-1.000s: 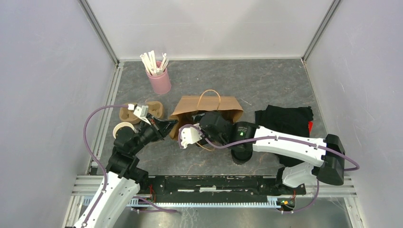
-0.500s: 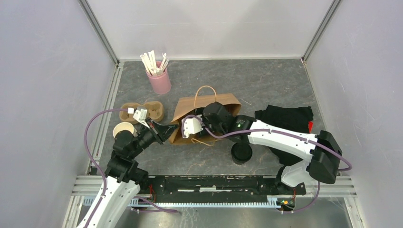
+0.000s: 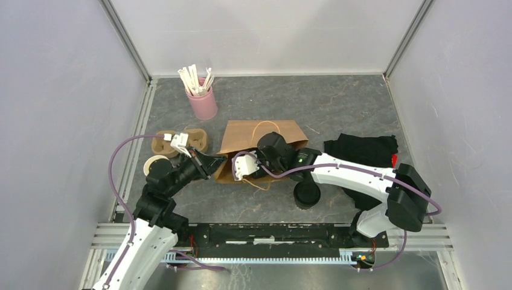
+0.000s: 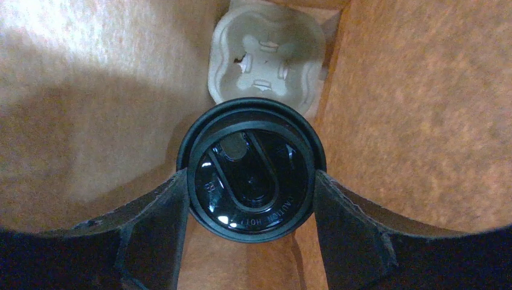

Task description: Pack the takeout coffee

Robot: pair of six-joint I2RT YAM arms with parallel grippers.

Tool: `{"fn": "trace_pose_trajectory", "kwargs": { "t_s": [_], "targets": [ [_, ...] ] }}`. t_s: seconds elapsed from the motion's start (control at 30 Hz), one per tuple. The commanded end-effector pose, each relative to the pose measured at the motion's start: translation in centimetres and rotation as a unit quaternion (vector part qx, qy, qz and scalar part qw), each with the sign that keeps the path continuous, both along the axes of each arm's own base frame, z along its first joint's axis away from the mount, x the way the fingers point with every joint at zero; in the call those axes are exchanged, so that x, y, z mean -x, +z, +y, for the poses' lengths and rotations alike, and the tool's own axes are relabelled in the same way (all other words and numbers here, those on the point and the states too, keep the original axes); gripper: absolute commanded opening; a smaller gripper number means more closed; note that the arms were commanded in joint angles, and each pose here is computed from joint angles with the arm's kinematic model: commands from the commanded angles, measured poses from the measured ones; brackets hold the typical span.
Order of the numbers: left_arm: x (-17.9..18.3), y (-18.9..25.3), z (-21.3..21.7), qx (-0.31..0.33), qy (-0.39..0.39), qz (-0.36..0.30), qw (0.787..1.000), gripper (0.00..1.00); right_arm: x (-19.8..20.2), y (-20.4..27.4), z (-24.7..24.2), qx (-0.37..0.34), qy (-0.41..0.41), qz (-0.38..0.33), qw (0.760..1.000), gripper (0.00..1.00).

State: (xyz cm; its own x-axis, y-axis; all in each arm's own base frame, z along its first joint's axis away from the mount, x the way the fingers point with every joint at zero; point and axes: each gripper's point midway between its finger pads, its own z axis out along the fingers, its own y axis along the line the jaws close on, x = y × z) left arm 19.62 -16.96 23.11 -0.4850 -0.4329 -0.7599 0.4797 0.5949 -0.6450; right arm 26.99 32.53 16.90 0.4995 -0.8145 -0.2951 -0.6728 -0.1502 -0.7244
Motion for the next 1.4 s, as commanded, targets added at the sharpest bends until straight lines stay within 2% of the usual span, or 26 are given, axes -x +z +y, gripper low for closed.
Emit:
{"fn": "trace_pose_trajectory", "kwargs": {
  "t_s": [0.0, 0.23, 0.47, 0.7, 1.07, 1.37],
  "targets": [
    [-0.4, 1.4, 0.9, -0.006, 0.035, 0.021, 0.999, 0.02, -1.0, 0.9, -0.4, -0.020, -0.010, -0.021, 1.000, 0.01],
    [-0.7, 0.6, 2.4, -0.051, 0.073, 0.058, 0.994, 0.02, -0.9, 0.7, -3.2, -0.030, -0.031, -0.024, 0.999, 0.02],
    [-0.6, -0.1, 1.6, -0.059, 0.051, 0.075, 0.994, 0.02, -1.1, 0.5, -4.5, -0.044, -0.034, -0.023, 0.998, 0.02],
    [-0.9, 0.3, 0.8, -0.068, 0.035, 0.076, 0.994, 0.02, -1.4, 1.4, -3.5, -0.051, -0.033, -0.008, 0.998, 0.02],
    [-1.3, 1.2, 0.6, -0.068, 0.033, 0.076, 0.994, 0.02, -2.9, 2.3, -5.3, 0.001, -0.067, -0.052, 0.996, 0.02],
    [-1.6, 0.8, 0.6, -0.070, 0.037, 0.082, 0.993, 0.02, -2.8, 0.7, -6.1, 0.006, -0.069, -0.057, 0.996, 0.01]
  ]
}}
